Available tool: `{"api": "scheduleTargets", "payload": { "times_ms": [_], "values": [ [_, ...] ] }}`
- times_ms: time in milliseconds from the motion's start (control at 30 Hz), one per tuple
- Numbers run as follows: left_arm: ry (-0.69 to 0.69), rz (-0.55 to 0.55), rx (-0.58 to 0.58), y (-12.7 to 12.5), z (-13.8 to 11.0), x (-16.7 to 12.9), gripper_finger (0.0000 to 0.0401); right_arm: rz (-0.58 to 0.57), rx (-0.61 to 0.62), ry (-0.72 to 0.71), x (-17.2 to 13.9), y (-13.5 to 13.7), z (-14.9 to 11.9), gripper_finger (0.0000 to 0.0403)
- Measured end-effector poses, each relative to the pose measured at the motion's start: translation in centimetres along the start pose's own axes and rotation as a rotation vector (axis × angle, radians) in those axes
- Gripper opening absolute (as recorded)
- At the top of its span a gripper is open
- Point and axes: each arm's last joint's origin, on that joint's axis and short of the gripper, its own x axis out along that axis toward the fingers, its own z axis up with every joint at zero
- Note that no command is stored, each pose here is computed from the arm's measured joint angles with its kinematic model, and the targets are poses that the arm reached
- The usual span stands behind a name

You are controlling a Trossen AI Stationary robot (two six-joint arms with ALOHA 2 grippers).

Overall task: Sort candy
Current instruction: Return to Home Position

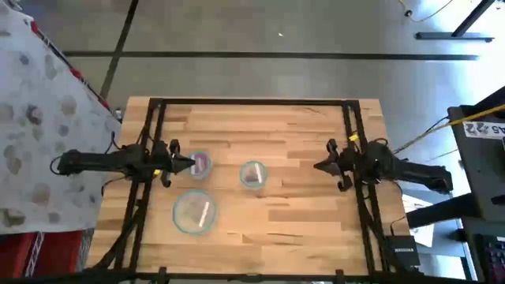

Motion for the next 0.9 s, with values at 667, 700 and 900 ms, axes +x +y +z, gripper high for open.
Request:
{"api": "scheduleTargets", "payload": {
  "times_ms": [667, 700, 900],
  "values": [
    [0.000, 0.000, 0.000, 0.00, 0.00, 0.00, 0.0003, 0.025, 0.012, 0.023, 0.23, 0.26, -0.22, 0.0000],
    [0.000, 0.000, 0.000, 0.00, 0.00, 0.00, 0.0003, 0.025, 0.012, 0.023, 0.23, 0.26, -0.22, 0.0000],
    [0.000, 0.000, 0.000, 0.00, 0.00, 0.00, 0.0003, 0.025, 0.012, 0.023, 0.23, 0.26, -0.22, 0.0000]
  ]
}}
